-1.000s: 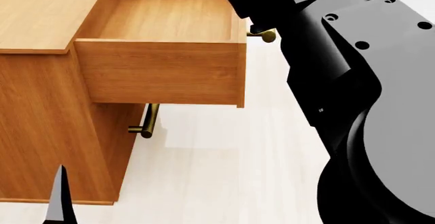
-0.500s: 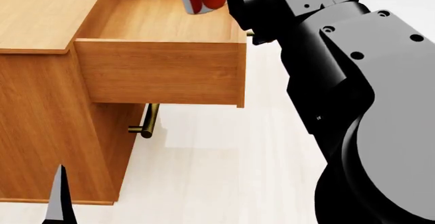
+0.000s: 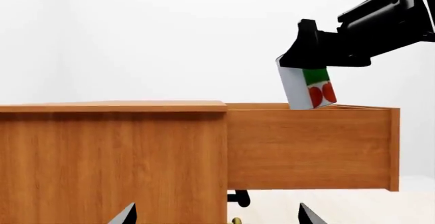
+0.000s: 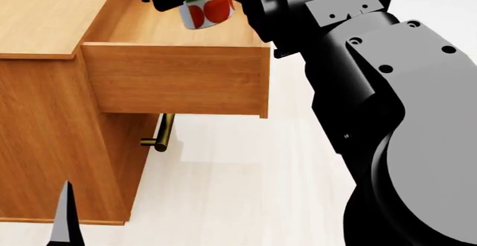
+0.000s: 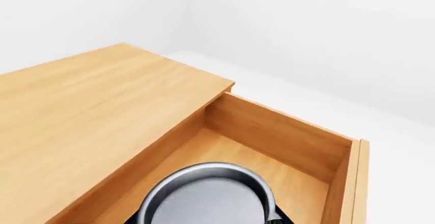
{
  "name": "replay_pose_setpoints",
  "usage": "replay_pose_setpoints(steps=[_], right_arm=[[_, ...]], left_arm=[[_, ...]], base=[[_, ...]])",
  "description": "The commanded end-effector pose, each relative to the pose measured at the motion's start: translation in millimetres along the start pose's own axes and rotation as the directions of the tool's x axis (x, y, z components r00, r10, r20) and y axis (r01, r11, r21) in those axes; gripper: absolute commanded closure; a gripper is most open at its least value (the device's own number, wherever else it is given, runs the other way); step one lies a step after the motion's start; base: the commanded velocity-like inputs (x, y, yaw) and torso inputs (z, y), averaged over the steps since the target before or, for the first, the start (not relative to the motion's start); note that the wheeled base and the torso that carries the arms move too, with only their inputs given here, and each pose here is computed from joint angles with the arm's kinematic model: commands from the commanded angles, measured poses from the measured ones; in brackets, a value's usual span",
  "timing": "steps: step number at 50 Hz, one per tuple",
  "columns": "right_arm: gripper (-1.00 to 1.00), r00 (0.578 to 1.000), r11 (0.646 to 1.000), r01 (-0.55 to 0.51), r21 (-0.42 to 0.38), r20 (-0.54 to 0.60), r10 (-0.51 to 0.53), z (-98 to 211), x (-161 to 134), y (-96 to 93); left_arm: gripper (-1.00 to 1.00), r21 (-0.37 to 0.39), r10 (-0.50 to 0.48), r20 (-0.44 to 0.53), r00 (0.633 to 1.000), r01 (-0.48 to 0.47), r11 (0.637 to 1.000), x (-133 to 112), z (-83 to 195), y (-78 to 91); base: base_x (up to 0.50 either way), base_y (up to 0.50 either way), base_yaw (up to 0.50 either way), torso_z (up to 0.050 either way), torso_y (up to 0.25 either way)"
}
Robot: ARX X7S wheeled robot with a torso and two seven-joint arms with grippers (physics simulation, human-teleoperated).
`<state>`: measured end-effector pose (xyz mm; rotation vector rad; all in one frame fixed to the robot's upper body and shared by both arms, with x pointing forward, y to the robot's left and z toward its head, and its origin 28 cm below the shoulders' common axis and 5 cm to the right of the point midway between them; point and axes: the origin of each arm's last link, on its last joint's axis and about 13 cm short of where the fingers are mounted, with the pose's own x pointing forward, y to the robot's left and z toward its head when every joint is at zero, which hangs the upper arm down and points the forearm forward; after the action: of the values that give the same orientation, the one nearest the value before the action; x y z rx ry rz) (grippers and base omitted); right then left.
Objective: Put the ketchup in the top drawer of the cabinet.
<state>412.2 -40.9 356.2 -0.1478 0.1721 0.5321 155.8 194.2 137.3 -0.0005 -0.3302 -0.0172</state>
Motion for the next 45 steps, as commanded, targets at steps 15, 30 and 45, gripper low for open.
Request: replay_pose_setpoints(steps=[15, 30, 45], right_arm=[[1.00, 0.998, 0.996, -0.057, 0.073, 0.014, 0.056, -10.3, 3.9, -2.1], [1.00, 0.999, 0.995, -0.046, 0.083, -0.014, 0.047, -24.9, 8.6, -3.6], [1.00, 0.999, 0.997, -0.026, 0.067, -0.045, 0.029, -30.0, 9.1, -4.6]], left_arm=[[-1.00, 0.000, -0.001, -0.002, 1.000, 0.001, 1.000, -0.4, -1.1, -0.3], [-1.00, 0.001, 0.001, -0.003, 1.000, -0.001, 1.000, 0.2, -1.6, 0.4], [-1.00, -0.005, 0.001, -0.002, 1.000, -0.001, 1.000, 0.1, -2.3, 1.0]], base=[[0.00, 0.00, 0.00, 0.000, 0.000], [0.00, 0.00, 0.00, 0.000, 0.001], [0.00, 0.00, 0.00, 0.000, 0.000]])
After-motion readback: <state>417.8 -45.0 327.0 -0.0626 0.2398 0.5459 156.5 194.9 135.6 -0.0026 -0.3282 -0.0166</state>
